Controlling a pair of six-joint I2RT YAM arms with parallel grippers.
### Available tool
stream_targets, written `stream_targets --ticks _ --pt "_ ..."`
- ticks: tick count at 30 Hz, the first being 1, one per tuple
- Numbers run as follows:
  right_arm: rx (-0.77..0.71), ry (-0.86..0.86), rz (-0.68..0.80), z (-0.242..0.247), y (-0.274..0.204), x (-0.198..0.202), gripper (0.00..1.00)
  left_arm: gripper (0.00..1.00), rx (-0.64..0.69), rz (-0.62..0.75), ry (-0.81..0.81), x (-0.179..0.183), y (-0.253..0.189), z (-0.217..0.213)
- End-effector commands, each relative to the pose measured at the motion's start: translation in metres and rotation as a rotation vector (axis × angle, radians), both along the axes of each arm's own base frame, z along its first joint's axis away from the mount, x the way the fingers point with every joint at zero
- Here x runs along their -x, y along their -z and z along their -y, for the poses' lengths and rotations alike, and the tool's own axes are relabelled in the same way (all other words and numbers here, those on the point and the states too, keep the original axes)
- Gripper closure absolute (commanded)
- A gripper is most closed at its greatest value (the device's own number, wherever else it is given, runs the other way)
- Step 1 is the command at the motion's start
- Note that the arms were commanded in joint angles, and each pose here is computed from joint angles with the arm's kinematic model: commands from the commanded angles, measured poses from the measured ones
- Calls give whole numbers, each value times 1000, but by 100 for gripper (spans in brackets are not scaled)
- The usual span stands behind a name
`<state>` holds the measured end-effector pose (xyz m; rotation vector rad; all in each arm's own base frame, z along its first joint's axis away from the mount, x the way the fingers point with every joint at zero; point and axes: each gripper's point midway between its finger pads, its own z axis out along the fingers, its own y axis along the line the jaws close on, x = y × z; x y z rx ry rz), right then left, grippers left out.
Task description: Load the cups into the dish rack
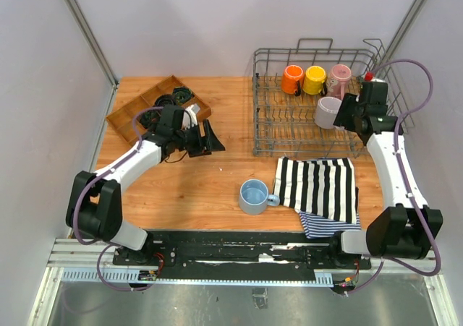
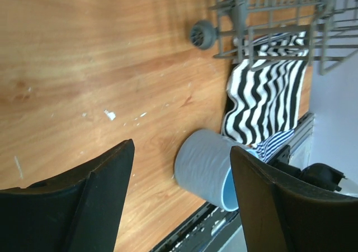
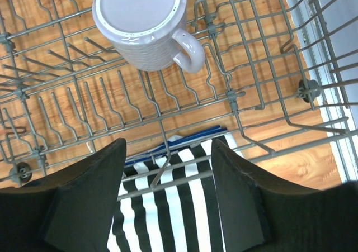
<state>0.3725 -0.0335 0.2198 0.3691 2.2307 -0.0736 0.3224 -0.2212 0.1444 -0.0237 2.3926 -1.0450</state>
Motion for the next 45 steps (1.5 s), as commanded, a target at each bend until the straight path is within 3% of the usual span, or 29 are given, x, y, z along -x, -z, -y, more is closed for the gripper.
stream_targets --ticks 1,8,15,24,32,45 --pt "-53 -6 17 -13 -28 15 35 28 -53 -171 -47 15 24 -4" --pt "-109 -47 77 -26 -52 34 32 38 36 -279 -62 45 23 35" --pt "-145 -56 114 -33 -52 54 32 42 -142 -252 38 79 31 72" --pt "-162 -89 136 -44 -55 55 32 48 -305 -279 47 107 47 84" --pt "-170 -108 154 -52 -63 54 32 65 -397 -327 22 118 65 80" --pt "-169 -130 167 -58 -67 62 32 85 -523 -311 17 112 92 87"
